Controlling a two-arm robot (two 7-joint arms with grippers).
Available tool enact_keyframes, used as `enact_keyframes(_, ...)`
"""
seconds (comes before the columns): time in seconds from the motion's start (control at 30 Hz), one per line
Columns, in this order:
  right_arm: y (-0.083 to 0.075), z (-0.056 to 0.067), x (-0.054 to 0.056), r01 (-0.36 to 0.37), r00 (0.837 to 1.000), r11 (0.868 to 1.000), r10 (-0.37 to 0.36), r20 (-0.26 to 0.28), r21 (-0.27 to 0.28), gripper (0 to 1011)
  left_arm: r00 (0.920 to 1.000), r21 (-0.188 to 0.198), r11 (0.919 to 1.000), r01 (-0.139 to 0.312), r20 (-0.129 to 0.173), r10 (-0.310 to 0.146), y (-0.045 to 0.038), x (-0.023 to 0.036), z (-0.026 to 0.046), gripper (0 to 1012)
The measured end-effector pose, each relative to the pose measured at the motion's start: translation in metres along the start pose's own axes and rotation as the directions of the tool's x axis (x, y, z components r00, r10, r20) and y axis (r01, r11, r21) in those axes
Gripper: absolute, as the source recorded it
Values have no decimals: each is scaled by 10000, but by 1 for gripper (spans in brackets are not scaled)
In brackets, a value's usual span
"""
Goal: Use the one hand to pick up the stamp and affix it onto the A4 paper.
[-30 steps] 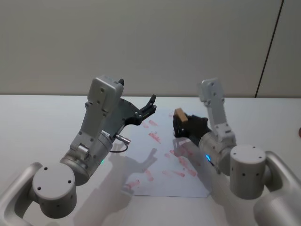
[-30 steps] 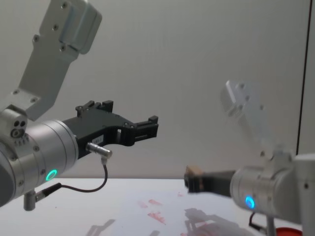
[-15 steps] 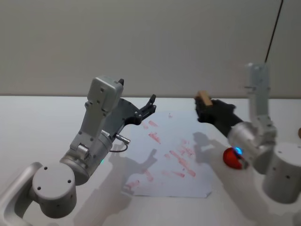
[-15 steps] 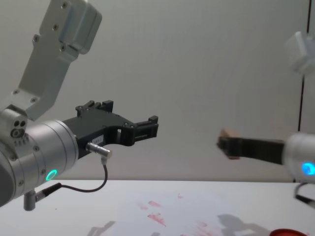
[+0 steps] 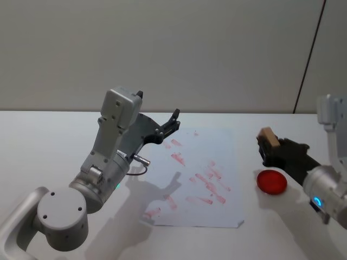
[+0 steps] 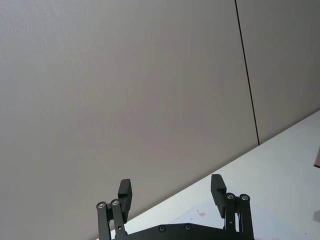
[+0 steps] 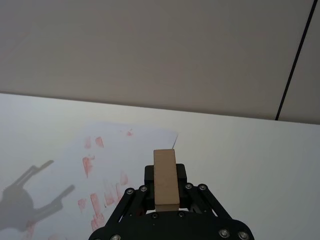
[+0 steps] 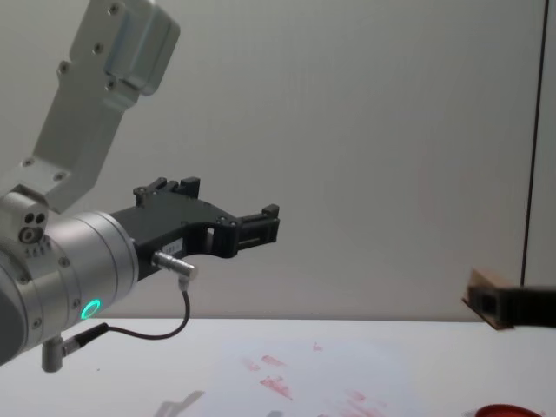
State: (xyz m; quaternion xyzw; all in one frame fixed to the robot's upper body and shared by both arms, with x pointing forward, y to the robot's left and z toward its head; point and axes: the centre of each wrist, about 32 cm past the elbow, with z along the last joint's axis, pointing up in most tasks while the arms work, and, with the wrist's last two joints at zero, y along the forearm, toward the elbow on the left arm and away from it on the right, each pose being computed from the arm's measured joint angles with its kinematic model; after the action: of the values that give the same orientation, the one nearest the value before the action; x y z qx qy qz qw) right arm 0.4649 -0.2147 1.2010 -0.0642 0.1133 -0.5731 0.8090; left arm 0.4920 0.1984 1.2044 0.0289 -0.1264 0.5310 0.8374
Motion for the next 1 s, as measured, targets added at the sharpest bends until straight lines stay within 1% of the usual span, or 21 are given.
enact_keyframes(0.17, -106, -48, 52, 33, 9996, 9995, -24, 287, -315, 221, 10000, -1, 10000, 0, 0, 0, 0, 0, 0, 1003)
enact_keyframes(0.43, -168, -120, 111, 215, 9965, 9973, -157, 823, -703, 221, 10000, -1, 10000, 0, 0, 0, 0, 0, 0, 1003)
enact_keyframes(0.67, -143, -181, 150, 409, 9931, 9948, -302, 1134, -937, 220, 10000, -1, 10000, 0, 0, 0, 0, 0, 0, 1003)
enact_keyframes(1.0, -18, -247, 155, 532, 9895, 9907, -354, 1402, -1253, 221, 10000, 0, 10000, 0, 0, 0, 0, 0, 0, 1003)
